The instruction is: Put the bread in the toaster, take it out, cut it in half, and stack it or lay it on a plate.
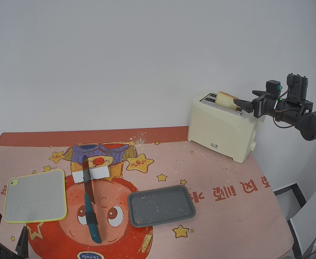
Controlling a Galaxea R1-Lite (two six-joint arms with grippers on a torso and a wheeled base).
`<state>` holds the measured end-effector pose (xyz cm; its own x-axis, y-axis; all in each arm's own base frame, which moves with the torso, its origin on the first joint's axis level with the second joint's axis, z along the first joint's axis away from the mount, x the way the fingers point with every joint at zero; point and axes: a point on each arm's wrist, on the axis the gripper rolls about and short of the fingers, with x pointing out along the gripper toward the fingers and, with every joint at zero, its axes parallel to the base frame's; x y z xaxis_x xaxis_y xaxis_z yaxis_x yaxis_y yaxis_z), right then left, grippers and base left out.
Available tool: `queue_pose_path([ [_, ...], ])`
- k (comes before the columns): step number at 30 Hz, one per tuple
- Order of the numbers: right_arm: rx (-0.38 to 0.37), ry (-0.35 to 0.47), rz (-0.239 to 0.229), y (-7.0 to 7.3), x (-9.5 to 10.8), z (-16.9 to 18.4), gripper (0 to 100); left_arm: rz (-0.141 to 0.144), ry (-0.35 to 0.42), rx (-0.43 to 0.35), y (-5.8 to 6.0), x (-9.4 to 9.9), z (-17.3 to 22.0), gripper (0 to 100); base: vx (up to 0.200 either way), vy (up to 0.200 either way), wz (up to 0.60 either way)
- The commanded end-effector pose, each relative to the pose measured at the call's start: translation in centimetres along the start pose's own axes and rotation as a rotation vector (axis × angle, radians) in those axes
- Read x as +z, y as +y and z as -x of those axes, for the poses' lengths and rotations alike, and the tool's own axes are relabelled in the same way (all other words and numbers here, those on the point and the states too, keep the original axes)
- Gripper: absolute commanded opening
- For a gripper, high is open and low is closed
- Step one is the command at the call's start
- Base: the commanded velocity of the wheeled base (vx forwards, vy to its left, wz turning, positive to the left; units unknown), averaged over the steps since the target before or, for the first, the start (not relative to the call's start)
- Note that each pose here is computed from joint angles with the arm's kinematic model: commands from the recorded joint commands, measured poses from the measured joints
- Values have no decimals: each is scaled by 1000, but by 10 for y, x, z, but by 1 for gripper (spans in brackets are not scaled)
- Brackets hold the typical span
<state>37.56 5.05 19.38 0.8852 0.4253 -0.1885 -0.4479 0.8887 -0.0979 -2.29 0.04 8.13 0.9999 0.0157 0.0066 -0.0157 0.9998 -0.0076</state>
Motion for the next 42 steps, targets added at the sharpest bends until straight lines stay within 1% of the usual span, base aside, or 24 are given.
queue_pose_path([
  [1,3,0,1,1,-1,-3,100,0,8,0,0,-5,-1,100,0,0,0],
  [8,12,1,2,3,1,-6,100,0,7,0,0,-5,0,100,0,0,0],
  [15,4,7,-2,1,-1,-1,100,0,5,0,0,-5,0,100,0,0,0],
  [20,1,-3,1,-1,3,-1,100,0,8,0,0,-5,-1,100,0,0,0],
  [25,8,2,-1,0,1,0,100,0,7,0,0,-5,-1,100,0,0,0],
  [29,15,-12,3,0,6,-3,100,0,8,0,0,-5,-1,100,0,0,0],
  [31,18,-14,1,0,6,-5,100,0,5,0,0,-5,0,100,0,0,0],
  [35,23,-20,-28,2,8,-6,100,0,5,0,0,-5,0,100,0,0,0],
  [38,26,-21,-32,3,9,-7,100,0,7,0,0,-5,-1,100,0,0,0],
  [42,30,-7,-36,4,4,-10,100,0,7,1,0,-5,-1,100,0,0,0],
])
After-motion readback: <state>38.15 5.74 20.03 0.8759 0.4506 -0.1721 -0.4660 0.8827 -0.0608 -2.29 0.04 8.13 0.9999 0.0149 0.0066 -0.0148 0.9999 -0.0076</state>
